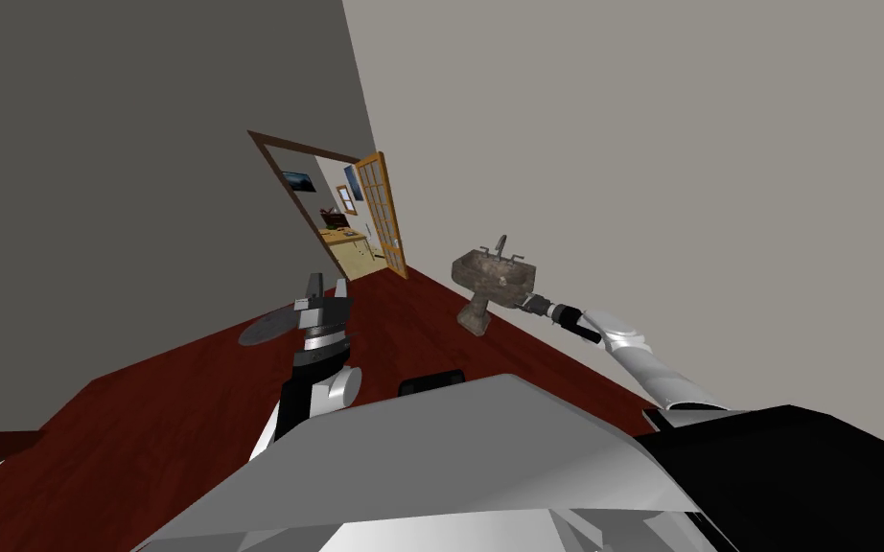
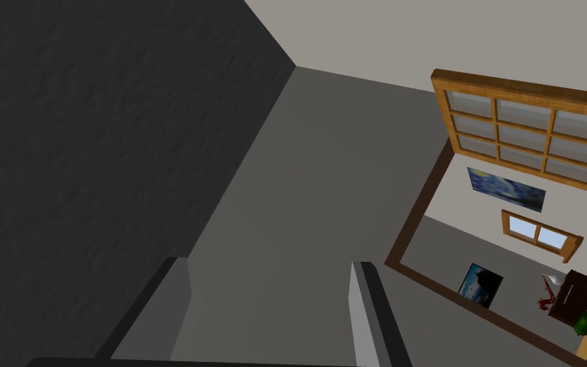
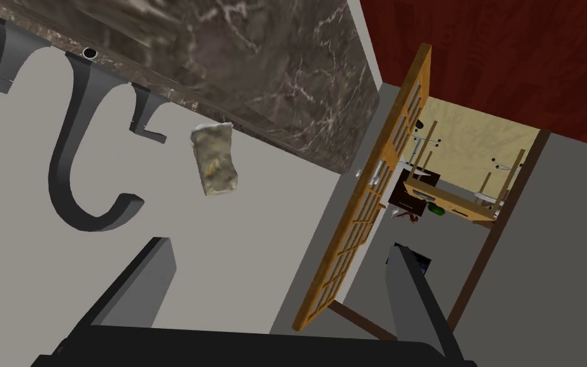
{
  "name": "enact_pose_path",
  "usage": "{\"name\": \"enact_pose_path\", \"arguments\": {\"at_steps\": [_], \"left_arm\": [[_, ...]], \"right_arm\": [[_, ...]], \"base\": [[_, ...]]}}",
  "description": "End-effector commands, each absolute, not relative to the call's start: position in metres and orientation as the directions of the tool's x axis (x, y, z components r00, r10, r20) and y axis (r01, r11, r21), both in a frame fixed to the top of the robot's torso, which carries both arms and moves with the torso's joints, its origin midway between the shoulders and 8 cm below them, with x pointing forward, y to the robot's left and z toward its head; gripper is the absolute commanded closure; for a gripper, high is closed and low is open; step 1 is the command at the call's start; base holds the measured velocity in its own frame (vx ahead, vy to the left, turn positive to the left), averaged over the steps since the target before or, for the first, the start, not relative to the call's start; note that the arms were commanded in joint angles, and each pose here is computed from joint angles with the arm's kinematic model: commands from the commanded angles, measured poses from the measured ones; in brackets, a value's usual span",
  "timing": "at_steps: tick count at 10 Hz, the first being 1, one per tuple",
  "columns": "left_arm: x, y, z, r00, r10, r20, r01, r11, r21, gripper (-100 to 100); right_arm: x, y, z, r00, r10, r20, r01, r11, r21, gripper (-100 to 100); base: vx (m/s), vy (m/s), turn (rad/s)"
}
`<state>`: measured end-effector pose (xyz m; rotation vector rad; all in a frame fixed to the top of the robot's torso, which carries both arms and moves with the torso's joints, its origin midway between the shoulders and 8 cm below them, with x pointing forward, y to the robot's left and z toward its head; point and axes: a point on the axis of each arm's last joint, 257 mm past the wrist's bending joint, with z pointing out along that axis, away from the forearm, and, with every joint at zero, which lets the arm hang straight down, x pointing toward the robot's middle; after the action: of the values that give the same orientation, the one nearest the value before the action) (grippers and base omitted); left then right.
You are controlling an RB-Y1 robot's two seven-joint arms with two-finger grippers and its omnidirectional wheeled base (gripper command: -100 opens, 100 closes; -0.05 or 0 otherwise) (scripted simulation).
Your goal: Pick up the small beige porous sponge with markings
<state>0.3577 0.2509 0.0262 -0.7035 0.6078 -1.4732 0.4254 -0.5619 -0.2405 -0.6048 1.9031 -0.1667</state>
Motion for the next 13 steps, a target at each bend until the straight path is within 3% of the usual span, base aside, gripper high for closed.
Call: {"name": "enact_pose_path", "arguments": {"at_steps": [1, 13], "left_arm": [[0.358, 0.251, 0.026, 0.020, -0.998, 0.056, 0.668, -0.028, -0.743, 0], [0.358, 0.251, 0.026, 0.021, -0.998, 0.056, 0.668, -0.028, -0.743, 0]], "right_arm": [[0.426, -0.578, -0.239, -0.304, -0.508, -0.806, -0.325, 0.850, -0.414, -100], [0.377, -0.727, -0.216, -0.521, -0.606, -0.601, -0.219, 0.776, -0.592, -100]], "base": [[0.016, 0.061, 0.076], [0.021, 0.055, 0.087]]}}
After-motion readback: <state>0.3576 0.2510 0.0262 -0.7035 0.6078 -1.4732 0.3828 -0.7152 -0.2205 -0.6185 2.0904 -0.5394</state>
